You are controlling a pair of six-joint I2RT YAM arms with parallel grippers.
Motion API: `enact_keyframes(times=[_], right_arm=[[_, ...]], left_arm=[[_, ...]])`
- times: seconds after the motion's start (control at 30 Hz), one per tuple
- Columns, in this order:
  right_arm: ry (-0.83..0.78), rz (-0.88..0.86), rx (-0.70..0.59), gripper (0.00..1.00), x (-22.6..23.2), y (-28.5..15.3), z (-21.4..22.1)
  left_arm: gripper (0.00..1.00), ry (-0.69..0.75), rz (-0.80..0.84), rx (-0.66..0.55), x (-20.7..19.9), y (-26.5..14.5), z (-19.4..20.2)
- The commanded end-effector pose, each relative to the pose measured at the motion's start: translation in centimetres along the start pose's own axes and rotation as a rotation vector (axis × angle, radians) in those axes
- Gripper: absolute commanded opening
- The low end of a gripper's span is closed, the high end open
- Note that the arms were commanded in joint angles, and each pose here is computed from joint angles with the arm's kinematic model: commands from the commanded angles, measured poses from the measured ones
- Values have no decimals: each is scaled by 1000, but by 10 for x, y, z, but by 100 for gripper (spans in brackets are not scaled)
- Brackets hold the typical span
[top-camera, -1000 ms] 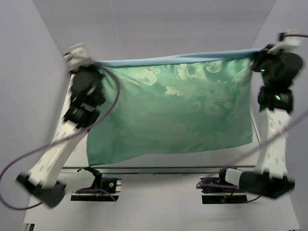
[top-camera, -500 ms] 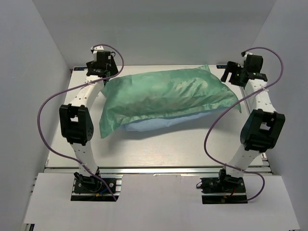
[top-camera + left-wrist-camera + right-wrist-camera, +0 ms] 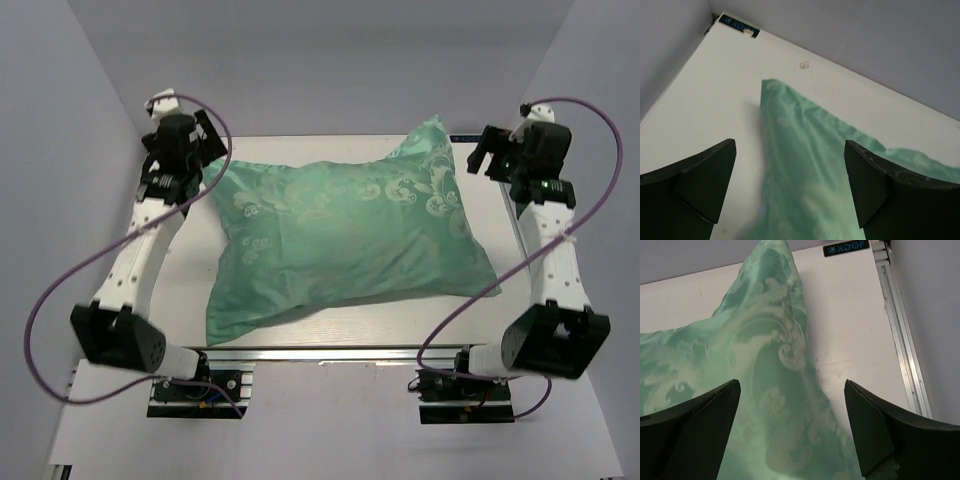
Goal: Put the pillow into the pillowcase
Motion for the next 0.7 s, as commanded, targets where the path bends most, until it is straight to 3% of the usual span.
enact_keyframes(times=[0.0,0.3,0.33,0.67], right_arm=[[33,86,-53,89,-4,-24,5],[201,94,-115,89,9,-63,24],[198,91,-155,89,10,-70,21],[195,33,-126,89,18,-74,38]], left_arm=[[98,-59,-14,18,27,-53,3],[98,-170,-83,-45,69,-126,-2],[98,-174,-84,-44,70,-129,-3],[98,-168,-60,19,70,-131,8]])
Point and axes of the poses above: each gripper's point midway between its finger pads, its own y axis out along the fingers, its own x axis along the line the jaws close on, z = x × y, the point moved 6 cm from there along -y, back along the fingers, and after that the axes turned 9 degrees about -y, right-handed, at the moved point
